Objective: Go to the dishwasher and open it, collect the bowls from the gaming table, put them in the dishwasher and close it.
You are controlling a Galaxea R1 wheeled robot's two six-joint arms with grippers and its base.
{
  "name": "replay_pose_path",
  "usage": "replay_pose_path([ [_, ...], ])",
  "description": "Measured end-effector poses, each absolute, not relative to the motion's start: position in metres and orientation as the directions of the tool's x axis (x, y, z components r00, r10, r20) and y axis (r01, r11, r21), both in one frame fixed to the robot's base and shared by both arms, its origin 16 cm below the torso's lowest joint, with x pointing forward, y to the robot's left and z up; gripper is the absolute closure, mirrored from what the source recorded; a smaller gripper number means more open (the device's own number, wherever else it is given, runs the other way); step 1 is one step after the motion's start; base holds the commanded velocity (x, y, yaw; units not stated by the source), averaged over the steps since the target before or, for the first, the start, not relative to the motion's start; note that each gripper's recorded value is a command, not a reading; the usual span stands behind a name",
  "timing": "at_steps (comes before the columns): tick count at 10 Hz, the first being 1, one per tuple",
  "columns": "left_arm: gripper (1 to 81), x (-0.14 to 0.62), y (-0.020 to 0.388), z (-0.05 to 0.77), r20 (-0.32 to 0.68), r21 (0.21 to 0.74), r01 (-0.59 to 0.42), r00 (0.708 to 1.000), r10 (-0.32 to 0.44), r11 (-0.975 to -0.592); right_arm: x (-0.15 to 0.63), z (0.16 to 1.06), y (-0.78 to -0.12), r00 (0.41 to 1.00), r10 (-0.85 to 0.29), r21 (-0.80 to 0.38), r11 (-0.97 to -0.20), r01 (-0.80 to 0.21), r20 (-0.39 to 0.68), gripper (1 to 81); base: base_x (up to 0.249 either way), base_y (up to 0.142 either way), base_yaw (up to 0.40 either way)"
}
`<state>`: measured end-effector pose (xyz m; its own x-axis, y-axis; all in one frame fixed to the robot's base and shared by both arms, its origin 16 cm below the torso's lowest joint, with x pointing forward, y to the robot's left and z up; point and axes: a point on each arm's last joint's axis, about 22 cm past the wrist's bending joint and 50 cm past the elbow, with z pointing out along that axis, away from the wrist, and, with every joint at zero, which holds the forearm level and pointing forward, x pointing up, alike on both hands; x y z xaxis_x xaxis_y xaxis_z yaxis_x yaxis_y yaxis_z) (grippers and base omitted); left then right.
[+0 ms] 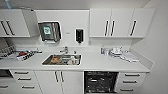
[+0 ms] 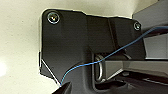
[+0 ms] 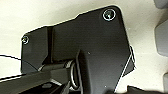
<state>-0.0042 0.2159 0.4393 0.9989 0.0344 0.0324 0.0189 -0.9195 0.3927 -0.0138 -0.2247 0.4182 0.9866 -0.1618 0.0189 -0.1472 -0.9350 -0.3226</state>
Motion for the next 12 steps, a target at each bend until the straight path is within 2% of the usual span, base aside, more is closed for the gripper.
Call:
replay_pose_path([
  [5, 1.0, -0.02, 0.208, 0.439, 0.022, 0.395, 0.021, 0.999, 0.033, -0.918, -0.028, 0.419, -0.224, 0.987, -0.162, -0.322, -0.935, -0.15, 0.012, 1.0, 0.0, 0.0, 0.0],
  [8, 1.0, -0.019, 0.215, 0.431, 0.028, 0.359, 0.02, 0.999, 0.032, -0.933, -0.028, 0.419, -0.226, 0.987, -0.162, -0.316, -0.937, -0.15, 0.012, 1.0, -0.021, 0.0, 0.0],
  [10, 1.0, -0.011, 0.211, 0.43, 0.04, 0.36, 0.017, 0.999, 0.033, -0.933, -0.02, 0.419, -0.223, 0.987, -0.162, -0.321, -0.936, -0.147, 0.021, 1.0, -0.038, 0.0, 0.0],
  [12, 1.0, -0.038, 0.212, 0.43, 0.004, 0.356, 0.025, 1.0, 0.028, -0.934, -0.047, 0.418, -0.223, 0.987, -0.158, -0.312, -0.938, -0.152, -0.006, 1.0, 0.0, 0.0, 0.049],
])
